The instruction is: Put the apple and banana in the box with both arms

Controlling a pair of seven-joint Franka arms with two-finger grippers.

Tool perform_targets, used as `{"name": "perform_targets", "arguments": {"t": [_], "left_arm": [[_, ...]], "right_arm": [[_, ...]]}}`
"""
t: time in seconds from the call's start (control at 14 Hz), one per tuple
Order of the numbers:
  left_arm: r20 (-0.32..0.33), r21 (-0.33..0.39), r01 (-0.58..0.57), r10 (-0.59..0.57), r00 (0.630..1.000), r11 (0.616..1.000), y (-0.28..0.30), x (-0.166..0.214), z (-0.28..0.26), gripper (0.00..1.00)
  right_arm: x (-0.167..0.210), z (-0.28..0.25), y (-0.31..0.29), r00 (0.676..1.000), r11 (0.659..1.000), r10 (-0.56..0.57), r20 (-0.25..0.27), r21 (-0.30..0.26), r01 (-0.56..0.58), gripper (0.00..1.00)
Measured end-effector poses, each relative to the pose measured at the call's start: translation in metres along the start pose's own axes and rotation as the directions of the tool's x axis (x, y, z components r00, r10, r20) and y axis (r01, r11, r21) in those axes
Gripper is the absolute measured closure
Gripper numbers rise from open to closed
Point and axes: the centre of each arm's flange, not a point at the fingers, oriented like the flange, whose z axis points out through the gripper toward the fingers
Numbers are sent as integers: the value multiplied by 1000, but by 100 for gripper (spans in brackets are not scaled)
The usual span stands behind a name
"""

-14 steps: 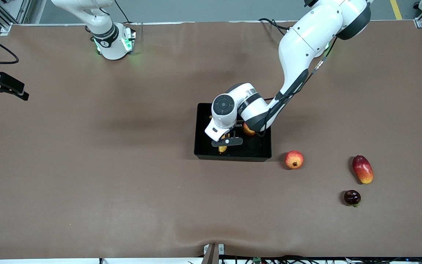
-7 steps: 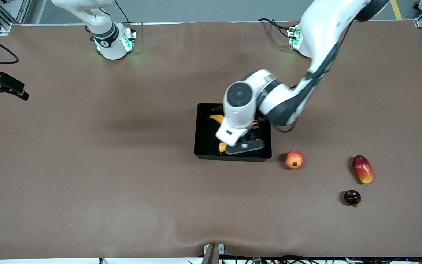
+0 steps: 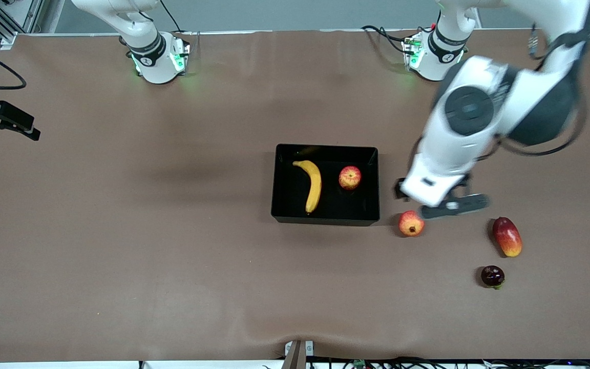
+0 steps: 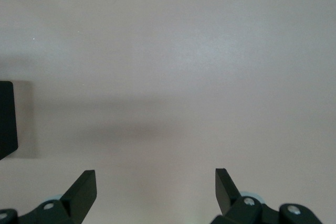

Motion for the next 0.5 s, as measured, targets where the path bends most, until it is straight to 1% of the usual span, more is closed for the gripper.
{"name": "perform_targets", "arguments": {"t": [0.21, 0.36, 0.5], "left_arm": [[-38, 19, -53, 54, 998, 998, -46, -1, -42, 0], [-38, 39, -73, 74, 997, 997, -67, -8, -63, 0], [-40, 57, -122, 124, 991, 991, -77, -17, -80, 0]], "right_arm": [[0, 0, 0, 1000, 1000, 0, 0, 0, 0, 0], [0, 0, 0, 1000, 1000, 0, 0, 0, 0, 0], [0, 0, 0, 1000, 1000, 0, 0, 0, 0, 0]]}}
